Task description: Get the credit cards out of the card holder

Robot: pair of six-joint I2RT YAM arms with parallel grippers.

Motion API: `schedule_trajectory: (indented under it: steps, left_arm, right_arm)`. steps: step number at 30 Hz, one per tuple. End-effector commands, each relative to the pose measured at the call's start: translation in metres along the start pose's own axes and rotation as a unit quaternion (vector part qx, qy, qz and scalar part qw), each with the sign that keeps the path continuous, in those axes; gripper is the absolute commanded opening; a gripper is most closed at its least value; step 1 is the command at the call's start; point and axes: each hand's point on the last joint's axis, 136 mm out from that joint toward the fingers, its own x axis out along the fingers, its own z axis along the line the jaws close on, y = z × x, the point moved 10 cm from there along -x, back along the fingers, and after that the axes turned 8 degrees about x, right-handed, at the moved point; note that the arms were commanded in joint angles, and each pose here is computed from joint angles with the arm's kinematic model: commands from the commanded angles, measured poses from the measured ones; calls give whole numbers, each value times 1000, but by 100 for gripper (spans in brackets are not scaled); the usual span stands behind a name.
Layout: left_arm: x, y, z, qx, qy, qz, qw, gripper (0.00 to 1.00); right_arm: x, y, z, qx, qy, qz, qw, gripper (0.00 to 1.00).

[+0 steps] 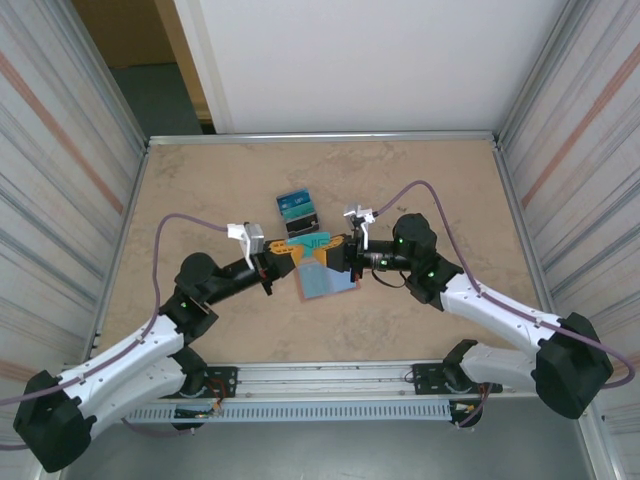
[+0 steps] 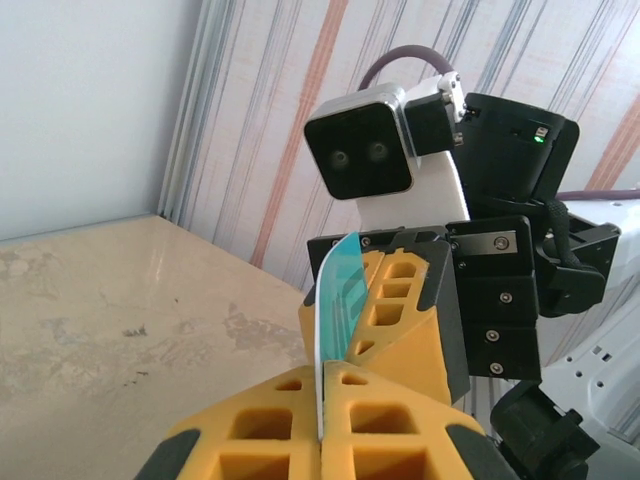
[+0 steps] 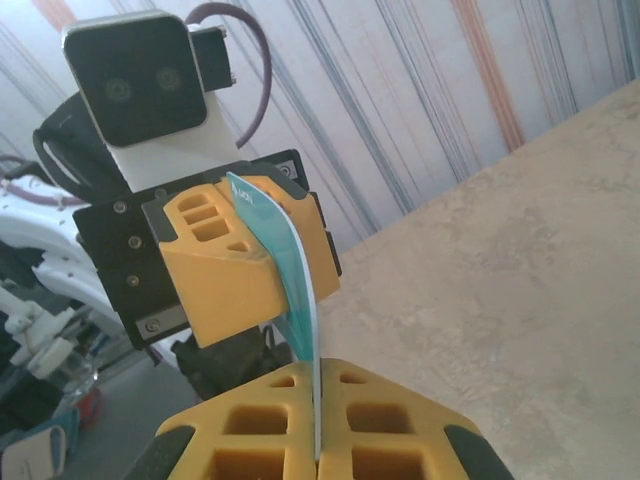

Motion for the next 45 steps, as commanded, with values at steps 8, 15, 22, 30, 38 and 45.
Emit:
schedule_trajectory:
  steps: [8,15,22,30,38,45]
  left_arm:
    - [-7,-21,-11,55,9,43,997,57]
    - [-14,-48,-19,136,-1,147,980,67]
    - [7,-63,-19,147,62,238,958,62]
    - [35,-67,-13,162,124,265,942,56]
    - [50,-54,-7,143,160,291,932,48]
    - [51,-46,-6,135,173,296,930,13]
  right_arm:
    - [-13,-5,16,-54,45,13,997,0]
    - [-23,-1,20,-71,82,51,993,0]
    - [-29,-1,28,-80,78,69,991,0]
    - [-27,1,33,-79,56,88,991,0]
    - [-27,2,34,-81,54,90,991,0]
    - [-27,1,32,-82,62,87,991,0]
